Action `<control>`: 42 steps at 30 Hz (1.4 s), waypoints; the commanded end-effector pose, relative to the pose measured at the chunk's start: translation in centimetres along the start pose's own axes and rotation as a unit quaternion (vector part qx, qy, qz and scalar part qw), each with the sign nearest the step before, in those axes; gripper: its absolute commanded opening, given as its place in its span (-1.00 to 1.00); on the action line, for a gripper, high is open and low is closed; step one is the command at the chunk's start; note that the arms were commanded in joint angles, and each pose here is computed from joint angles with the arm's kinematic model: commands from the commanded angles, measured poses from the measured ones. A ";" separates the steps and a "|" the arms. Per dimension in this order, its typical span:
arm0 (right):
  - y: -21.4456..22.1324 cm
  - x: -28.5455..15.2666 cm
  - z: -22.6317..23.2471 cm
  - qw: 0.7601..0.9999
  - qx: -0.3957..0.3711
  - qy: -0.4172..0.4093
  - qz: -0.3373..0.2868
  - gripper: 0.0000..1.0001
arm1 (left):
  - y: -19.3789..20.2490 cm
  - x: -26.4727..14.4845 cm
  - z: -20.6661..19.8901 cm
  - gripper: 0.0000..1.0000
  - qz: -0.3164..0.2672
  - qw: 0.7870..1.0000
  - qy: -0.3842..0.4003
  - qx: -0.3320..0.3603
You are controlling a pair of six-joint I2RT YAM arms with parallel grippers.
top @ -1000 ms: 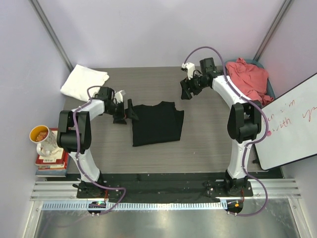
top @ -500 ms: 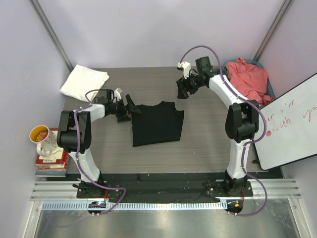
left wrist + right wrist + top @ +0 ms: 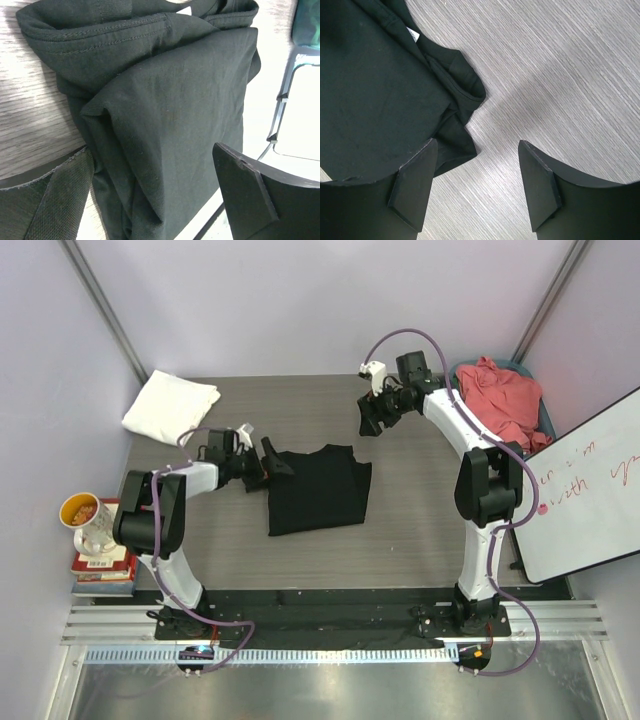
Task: Fold and stack the t-shirts
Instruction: Put the neatly folded tshirt into the corner of the board with the left arm
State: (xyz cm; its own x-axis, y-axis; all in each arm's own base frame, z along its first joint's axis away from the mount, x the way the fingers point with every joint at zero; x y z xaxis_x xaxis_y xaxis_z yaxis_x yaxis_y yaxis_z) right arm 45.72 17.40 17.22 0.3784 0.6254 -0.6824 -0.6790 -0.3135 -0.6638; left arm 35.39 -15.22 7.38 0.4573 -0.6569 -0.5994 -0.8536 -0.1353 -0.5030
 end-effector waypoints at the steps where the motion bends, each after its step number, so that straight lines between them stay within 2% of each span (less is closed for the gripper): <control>1: -1.6 -1.0 0.6 1.000 -0.021 0.000 -0.022 0.40 | 4.1 0.3 1.9 0.87 0.052 0.996 -0.052 -0.042; 5: -1.3 -1.3 0.7 1.000 -0.020 0.001 -0.022 0.37 | 4.3 0.5 1.7 0.58 0.046 0.998 -0.034 -0.035; 6: -1.5 -1.5 0.8 0.999 -0.022 0.001 -0.025 0.36 | 4.4 0.7 1.8 0.34 0.050 0.998 -0.034 -0.035; 8: -1.3 -1.6 0.8 0.999 -0.023 0.004 -0.024 0.36 | 4.0 1.0 1.8 0.09 0.049 0.998 -0.030 -0.027; 9: -1.6 -1.9 0.9 0.999 -0.025 0.005 -0.028 0.36 | 4.2 1.4 2.2 -0.20 0.054 0.998 -0.032 -0.030; 10: -1.6 -2.0 0.9 0.999 -0.026 0.007 -0.028 0.36 | 3.6 1.6 2.2 -0.34 0.051 0.998 -0.030 -0.027; 11: -1.6 -2.1 0.9 0.999 -0.027 0.008 -0.029 0.35 | 3.4 1.7 2.2 -0.57 0.051 0.998 -0.029 -0.023; 13: -1.7 -2.3 1.0 0.999 -0.029 0.011 -0.032 0.36 | 2.9 2.2 2.3 -0.71 0.051 0.998 -0.026 -0.021; 14: -1.8 -2.5 1.0 0.999 -0.030 0.012 -0.033 0.35 | 2.9 2.3 2.4 -0.99 0.054 0.998 -0.025 -0.020; 21: -2.3 -3.4 1.2 0.998 -0.044 0.020 -0.041 0.35 | -0.4 2.0 2.5 -1.00 0.039 0.997 -0.062 0.030; 22: -2.4 -3.5 1.2 0.998 -0.046 0.021 -0.043 0.36 | -1.9 2.0 2.2 -1.00 0.027 0.996 -0.064 0.048; 24: -2.4 -3.6 1.3 0.998 -0.049 0.022 -0.043 0.35 | -2.8 1.7 2.6 -1.00 0.042 0.993 -0.088 0.066; 25: -2.6 -3.7 1.3 0.997 -0.052 0.023 -0.046 0.36 | -4.9 1.5 2.0 -1.00 0.030 0.992 -0.090 0.083; 30: -3.4 -4.8 1.5 0.995 -0.072 0.035 -0.058 0.36 | -9.1 0.8 2.8 -1.00 0.039 0.985 -0.119 0.122; 31: -3.6 -5.0 1.5 0.995 -0.075 0.037 -0.060 0.36 | -11.5 0.3 2.5 -1.00 0.024 0.978 -0.129 0.164; 32: -3.6 -5.1 1.5 0.994 -0.077 0.037 -0.061 0.35 | -11.3 -0.2 2.7 -1.00 0.049 0.976 -0.139 0.164; 33: -3.8 -5.4 1.6 0.994 -0.082 0.040 -0.064 0.35 | -12.9 -0.2 2.7 -1.00 0.038 0.972 -0.144 0.181; 37: -4.0 -6.1 1.8 0.992 -0.093 0.046 -0.069 0.35 | -15.4 -1.4 4.0 -1.00 0.048 0.956 -0.174 0.230; 42: -4.0 -7.0 1.9 0.990 -0.106 0.057 -0.073 0.34 | -17.9 -2.9 6.3 -1.00 0.092 0.922 -0.205 0.315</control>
State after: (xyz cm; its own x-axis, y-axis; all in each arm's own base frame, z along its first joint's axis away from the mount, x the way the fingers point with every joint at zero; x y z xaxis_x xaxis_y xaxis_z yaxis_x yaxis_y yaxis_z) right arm 45.01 16.12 21.59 0.4698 0.5945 -0.6526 -0.5602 -0.3706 -0.7408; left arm 50.59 -9.36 13.95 0.5312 -0.3605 -0.7668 -0.7035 0.3168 -0.6362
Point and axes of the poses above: each gripper's point midway between its finger pads, its own x axis out along the fingers, its own z axis along the line the jaws close on, y = z × x, the point moved 4 cm from there along -x, back along the fingers, and after that the axes turned 15 degrees about x, right-handed, at the moved point
